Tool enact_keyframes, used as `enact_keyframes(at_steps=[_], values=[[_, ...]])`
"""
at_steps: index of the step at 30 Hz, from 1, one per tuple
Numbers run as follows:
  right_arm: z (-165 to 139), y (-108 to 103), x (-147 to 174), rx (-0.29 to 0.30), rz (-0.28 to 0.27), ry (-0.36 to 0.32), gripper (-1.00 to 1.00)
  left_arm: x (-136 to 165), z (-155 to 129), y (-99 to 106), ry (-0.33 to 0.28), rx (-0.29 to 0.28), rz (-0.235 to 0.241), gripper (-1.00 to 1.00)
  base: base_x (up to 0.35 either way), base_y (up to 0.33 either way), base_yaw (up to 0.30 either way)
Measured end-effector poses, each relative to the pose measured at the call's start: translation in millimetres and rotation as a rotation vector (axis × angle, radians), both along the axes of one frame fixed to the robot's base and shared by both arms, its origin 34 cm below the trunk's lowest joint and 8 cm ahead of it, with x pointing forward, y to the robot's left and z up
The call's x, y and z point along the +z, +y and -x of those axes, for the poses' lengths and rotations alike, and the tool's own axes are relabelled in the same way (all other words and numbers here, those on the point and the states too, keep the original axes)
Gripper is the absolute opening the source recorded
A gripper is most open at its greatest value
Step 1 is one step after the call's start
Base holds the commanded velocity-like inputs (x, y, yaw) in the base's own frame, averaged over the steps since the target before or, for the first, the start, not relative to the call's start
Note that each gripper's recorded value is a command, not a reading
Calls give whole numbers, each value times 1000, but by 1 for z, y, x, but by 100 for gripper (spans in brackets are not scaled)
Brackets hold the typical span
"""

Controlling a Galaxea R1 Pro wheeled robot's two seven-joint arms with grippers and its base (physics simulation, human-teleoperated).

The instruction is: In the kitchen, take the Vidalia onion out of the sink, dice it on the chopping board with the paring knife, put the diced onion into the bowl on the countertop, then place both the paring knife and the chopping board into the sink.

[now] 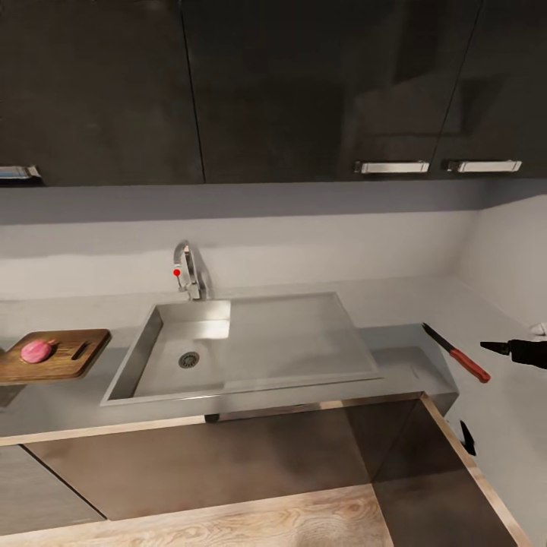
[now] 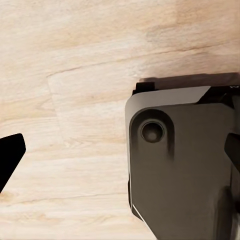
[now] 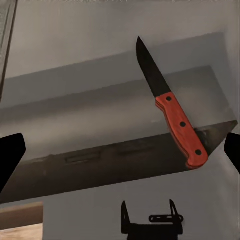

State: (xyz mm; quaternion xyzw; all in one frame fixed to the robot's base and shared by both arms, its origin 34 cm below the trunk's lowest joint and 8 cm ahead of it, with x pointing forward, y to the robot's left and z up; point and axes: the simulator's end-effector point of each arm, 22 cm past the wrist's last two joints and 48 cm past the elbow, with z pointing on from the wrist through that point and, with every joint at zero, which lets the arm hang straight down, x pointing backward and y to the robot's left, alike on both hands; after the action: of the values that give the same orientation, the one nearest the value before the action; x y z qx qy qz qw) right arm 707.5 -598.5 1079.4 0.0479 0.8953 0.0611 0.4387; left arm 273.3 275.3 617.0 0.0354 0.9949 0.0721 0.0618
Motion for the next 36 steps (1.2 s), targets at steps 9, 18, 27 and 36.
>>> enact_keyframes(at_steps=[9, 18, 27, 36], values=[[0, -1, 0, -1, 0, 0, 100, 0, 0, 0, 0, 0, 0, 100, 0, 0, 0], [0, 0, -1, 0, -1, 1, 100, 0, -1, 2, -3, 1, -2, 100, 0, 0, 0], [1, 1, -5, -1, -9, 9, 100, 0, -1, 6, -3, 2, -7, 100, 181, 0, 0], [2, 1, -7, -1, -12, 13, 100, 0, -1, 6, -2, 6, -7, 100, 132, 0, 0]])
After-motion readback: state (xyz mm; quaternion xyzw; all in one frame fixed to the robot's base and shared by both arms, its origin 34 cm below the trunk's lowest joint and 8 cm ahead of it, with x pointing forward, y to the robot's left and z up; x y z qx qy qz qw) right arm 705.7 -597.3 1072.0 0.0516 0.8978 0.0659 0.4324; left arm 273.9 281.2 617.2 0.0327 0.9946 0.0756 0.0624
